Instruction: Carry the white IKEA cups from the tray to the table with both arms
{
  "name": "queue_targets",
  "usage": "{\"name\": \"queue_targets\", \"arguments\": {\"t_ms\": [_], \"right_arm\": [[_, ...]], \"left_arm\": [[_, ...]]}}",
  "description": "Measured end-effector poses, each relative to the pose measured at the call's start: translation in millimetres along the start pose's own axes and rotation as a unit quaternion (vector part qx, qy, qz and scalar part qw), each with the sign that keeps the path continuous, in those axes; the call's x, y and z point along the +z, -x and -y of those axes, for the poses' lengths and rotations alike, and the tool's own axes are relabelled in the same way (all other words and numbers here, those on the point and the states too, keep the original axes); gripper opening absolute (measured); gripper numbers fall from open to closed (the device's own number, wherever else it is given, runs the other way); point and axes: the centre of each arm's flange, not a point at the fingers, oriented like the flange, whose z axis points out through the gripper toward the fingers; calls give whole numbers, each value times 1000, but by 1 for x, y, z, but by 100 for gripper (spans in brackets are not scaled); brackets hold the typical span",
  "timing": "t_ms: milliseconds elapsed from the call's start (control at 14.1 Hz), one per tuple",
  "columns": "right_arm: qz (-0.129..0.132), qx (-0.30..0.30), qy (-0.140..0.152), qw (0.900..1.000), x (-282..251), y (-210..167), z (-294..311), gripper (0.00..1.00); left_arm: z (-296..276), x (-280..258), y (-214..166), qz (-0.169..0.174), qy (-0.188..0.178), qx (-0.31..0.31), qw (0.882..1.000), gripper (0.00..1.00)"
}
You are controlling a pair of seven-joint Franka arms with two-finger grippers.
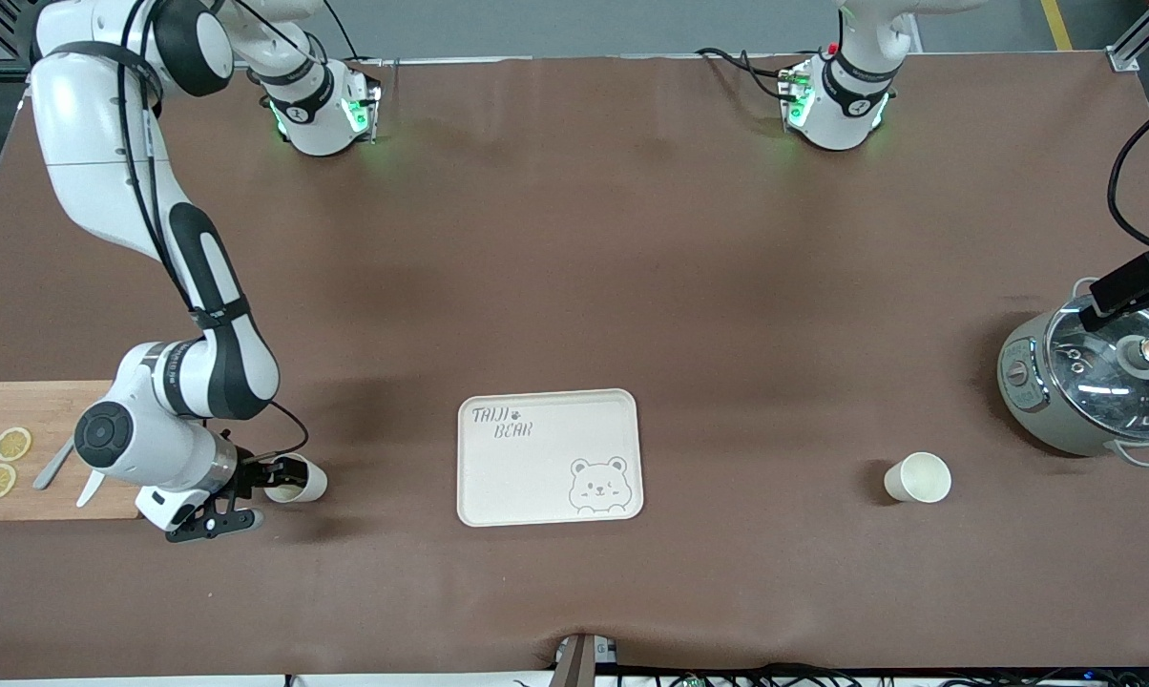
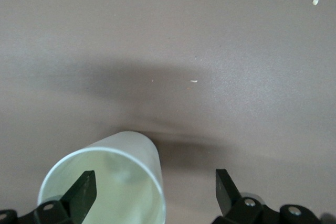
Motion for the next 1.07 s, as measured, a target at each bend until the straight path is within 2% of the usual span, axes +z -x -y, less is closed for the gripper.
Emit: {"name": "queue_targets", "arguments": {"t_ms": [284, 639, 781, 923, 1066], "right_arm": [[26, -4, -8, 1000, -66, -1, 6, 100], [74, -9, -19, 997, -203, 30, 20, 100], [88, 19, -20, 996, -263, 50, 26, 100], [83, 75, -15, 994, -314, 69, 26, 100], [61, 116, -10, 991, -359, 89, 10, 100]], "left_arm": [[-6, 1, 1, 4, 2, 5, 1000, 100], [-6, 2, 2, 6, 2, 5, 1000, 100], [-6, 3, 2, 9, 2, 5, 1000, 100], [-6, 4, 4, 17, 2, 5, 1000, 100], [-6, 3, 5, 18, 2, 5, 1000, 100]]}}
